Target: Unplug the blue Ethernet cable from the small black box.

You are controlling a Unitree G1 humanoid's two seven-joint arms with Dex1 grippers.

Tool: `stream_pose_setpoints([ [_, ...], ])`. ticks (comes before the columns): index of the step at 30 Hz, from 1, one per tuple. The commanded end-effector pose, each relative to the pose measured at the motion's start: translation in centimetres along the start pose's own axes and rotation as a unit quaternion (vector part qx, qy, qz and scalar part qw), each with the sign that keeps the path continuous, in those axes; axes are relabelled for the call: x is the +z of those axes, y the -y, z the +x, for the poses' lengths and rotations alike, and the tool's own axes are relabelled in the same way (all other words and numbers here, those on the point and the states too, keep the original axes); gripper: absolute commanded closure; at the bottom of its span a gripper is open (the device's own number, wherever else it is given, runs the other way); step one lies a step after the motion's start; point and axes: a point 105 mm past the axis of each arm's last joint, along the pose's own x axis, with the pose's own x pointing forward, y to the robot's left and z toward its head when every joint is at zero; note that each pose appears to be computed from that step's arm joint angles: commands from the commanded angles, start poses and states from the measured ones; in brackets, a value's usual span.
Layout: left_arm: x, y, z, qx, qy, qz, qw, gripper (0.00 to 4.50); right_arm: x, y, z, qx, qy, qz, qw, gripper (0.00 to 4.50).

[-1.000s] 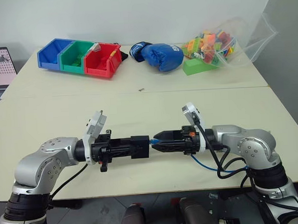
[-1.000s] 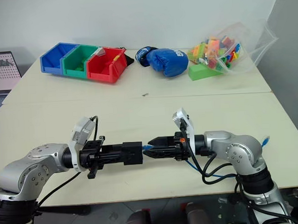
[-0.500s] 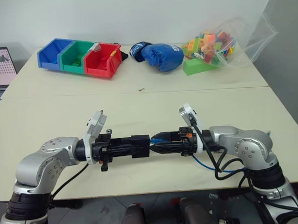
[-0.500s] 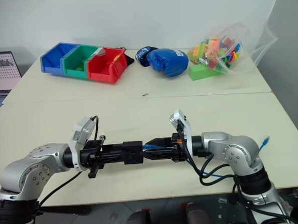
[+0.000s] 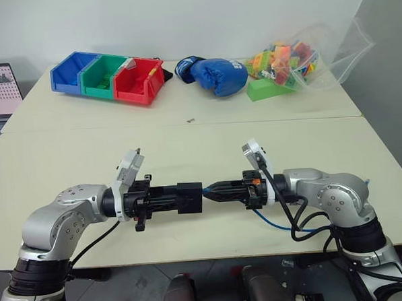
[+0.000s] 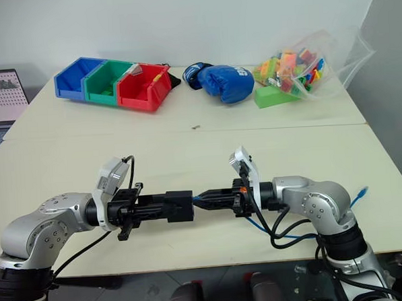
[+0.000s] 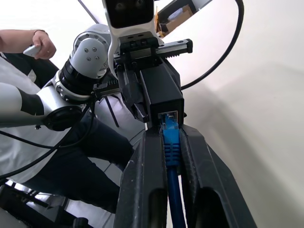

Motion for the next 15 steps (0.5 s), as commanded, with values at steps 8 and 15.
stream_pose_setpoints([
  [8,0.6,0.0,-0.2,0.007,0.004,0.021,1.000,3.72,0.8,-0.1,-0.3,0.003,0.009,-0.007,1.000,4.42],
  [15,0.2,-0.2,-1.7,0.037,0.002,0.013,0.999,3.72,-0.5,1.5,-3.2,-0.056,-0.008,0.009,0.998,4.46],
])
